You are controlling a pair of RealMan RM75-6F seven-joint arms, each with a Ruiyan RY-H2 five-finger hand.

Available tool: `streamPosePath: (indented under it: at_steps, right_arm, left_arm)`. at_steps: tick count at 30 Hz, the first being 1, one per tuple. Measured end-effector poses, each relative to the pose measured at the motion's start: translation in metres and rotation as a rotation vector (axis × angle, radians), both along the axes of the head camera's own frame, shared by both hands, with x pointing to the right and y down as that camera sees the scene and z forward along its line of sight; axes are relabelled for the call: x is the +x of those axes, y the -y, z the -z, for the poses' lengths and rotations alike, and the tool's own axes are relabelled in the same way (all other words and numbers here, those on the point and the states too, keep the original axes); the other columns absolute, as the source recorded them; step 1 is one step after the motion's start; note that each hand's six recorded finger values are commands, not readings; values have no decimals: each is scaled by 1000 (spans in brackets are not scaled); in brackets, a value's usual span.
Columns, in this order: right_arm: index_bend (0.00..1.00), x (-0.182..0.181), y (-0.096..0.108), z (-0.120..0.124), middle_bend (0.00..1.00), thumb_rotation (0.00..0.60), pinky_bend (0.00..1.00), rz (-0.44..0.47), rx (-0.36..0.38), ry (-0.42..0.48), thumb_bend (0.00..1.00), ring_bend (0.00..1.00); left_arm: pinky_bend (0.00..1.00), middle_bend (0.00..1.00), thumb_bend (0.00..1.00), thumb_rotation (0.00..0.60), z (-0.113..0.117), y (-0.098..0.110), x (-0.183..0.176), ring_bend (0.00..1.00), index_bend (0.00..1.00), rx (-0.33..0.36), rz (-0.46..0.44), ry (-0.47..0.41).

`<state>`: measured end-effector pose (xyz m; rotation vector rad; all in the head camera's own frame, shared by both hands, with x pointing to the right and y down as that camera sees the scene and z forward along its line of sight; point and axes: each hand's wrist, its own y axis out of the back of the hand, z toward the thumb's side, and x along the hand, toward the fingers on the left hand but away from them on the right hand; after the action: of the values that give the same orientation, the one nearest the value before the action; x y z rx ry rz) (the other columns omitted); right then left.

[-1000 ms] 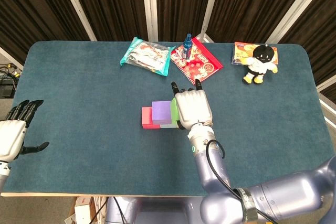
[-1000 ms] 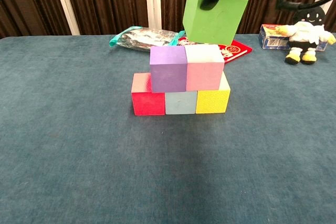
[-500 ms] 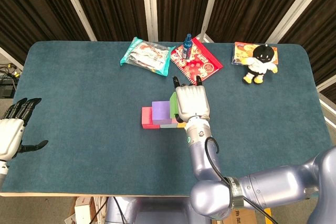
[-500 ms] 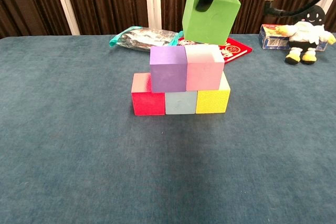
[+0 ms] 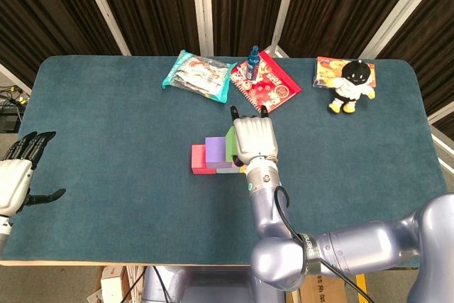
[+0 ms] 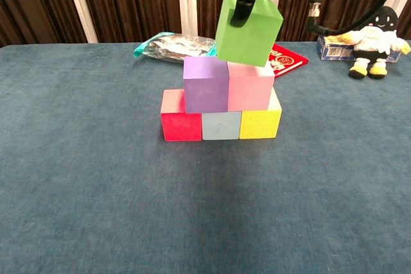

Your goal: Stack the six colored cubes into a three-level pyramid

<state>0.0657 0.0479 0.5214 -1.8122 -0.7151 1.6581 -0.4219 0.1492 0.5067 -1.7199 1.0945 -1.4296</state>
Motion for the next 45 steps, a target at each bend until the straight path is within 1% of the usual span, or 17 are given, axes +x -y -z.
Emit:
streamPosePath:
  at_steps: [3,7,13,17,26,41,45]
  right_arm:
    - [0,-1,-2,-4,417,600,20,26,1,11,294,342]
    - [0,-2,-3,-7,417,600,20,38,1,20,294,342]
    - [0,-5,0,-7,417,600,21,56,27,19,295,342]
    - [0,-4,3,-11,416,600,21,46,27,19,294,342]
    - [0,-5,1,-19,417,600,21,42,8,6,294,342]
    - [0,-6,2,-18,416,600,25,33,17,-19,295,342]
    - [0,-7,1,-18,416,600,40,39,24,-43,294,342]
  left_arm:
    - [95,66,127,600,3,2,-1,40,0,1,7,-14]
    - [95,66,127,600,9,7,-3,40,0,15,8,-13]
    - [95,66,127,600,14,11,-5,40,0,33,16,-11]
    - [95,66,126,600,13,10,-4,40,0,28,11,-8]
    - [95,66,127,600,12,11,-5,40,0,27,15,-8]
    - [93,66,127,600,11,10,-5,40,0,22,13,-10]
    - [93,66,127,600,11,10,-5,40,0,22,12,-11]
